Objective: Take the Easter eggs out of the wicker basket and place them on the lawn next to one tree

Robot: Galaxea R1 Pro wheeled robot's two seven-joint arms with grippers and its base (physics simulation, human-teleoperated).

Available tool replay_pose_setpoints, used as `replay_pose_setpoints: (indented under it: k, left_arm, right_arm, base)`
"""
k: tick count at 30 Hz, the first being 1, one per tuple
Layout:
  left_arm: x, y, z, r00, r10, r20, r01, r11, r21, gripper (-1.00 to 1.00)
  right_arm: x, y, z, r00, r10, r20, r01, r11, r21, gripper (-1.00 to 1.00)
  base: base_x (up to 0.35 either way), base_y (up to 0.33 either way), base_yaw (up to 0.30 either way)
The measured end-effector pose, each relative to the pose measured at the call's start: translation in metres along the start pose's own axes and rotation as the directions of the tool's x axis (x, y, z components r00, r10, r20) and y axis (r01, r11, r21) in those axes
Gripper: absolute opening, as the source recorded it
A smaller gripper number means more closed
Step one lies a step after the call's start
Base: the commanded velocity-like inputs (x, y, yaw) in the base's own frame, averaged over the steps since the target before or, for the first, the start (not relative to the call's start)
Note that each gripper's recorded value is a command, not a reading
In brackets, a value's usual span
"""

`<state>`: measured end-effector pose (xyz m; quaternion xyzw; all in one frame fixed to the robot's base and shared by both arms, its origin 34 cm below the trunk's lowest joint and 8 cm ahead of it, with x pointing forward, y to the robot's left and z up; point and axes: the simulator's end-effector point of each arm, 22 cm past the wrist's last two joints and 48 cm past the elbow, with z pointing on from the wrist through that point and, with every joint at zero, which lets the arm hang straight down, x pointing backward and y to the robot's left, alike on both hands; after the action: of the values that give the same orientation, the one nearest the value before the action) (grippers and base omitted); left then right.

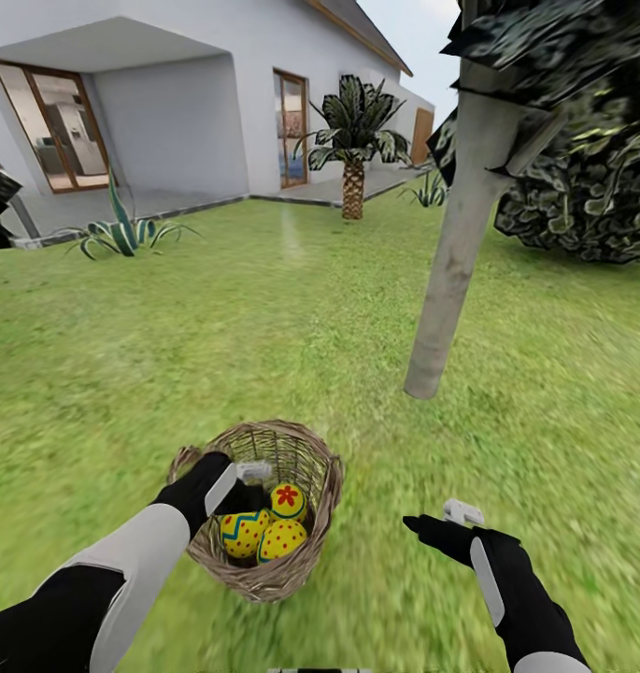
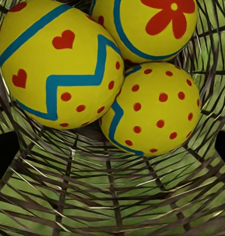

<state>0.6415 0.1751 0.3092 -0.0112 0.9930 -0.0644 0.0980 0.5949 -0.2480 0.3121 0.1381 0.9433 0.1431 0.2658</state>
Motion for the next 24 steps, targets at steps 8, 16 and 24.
replay_pose_setpoints:
  k: [8, 16, 24]
  left_arm:
    - [0.005, 0.004, 0.018, 1.0, -0.008, -0.007, 0.008, 1.0, -0.005, 1.0]
    - [0.002, 0.007, 0.031, 1.0, -0.015, 0.024, 0.015, 1.0, -0.009, 1.0]
    - [0.0, 0.006, 0.031, 0.999, -0.014, 0.032, 0.015, 1.0, -0.009, 1.0]
  right_arm:
    - [0.013, -0.007, 0.011, 1.0, 0.007, -0.03, -0.007, 1.0, 0.012, 1.0]
    - [0.023, -0.013, 0.019, 0.999, 0.012, -0.048, -0.011, 1.0, 0.02, 1.0]
    - [0.02, -0.014, 0.019, 0.999, 0.009, -0.034, -0.008, 1.0, 0.024, 1.0]
  base:
    - [0.0, 0.0, 0.0]
    - [0.0, 0.0, 0.0]
    - [0.0, 0.0, 0.0]
